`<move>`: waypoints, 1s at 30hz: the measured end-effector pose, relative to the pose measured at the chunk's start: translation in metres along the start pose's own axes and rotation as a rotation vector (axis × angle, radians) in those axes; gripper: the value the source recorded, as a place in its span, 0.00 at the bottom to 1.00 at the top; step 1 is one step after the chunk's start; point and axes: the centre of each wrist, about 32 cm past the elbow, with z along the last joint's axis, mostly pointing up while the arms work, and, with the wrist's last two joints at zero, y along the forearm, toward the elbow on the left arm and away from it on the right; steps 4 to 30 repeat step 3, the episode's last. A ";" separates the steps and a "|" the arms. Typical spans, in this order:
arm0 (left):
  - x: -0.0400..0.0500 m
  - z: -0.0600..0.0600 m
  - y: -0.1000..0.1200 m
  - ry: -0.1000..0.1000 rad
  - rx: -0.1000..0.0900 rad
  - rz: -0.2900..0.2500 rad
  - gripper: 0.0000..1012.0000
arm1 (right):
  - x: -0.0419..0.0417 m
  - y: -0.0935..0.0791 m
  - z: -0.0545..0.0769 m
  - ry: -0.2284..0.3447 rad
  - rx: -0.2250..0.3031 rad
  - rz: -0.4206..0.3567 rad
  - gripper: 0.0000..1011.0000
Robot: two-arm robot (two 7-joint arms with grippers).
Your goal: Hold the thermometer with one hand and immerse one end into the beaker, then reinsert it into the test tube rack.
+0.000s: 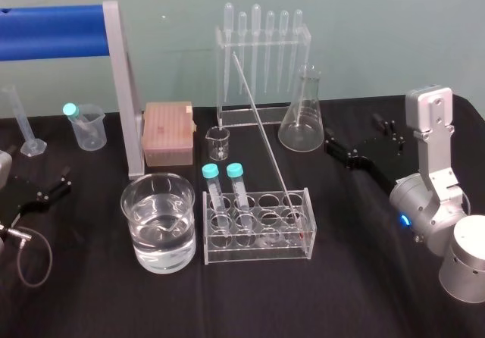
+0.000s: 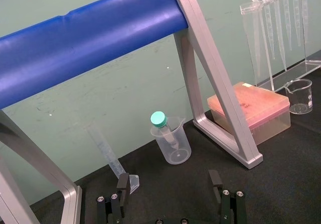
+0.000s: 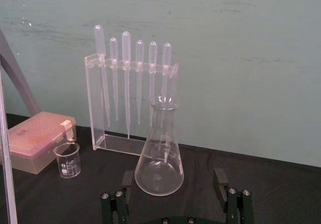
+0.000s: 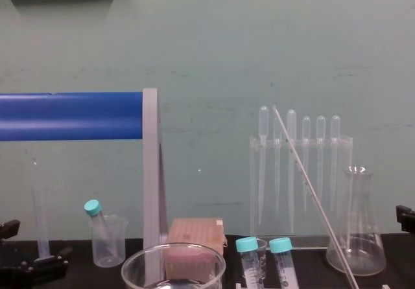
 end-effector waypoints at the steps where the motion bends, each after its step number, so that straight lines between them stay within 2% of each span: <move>1: 0.0000 0.000 0.000 0.000 0.000 0.000 1.00 | 0.0000 0.000 0.000 0.000 0.000 0.000 0.99; 30: 0.0000 0.000 0.000 0.000 0.000 0.000 1.00 | -0.0001 0.000 0.000 -0.001 0.001 0.000 0.99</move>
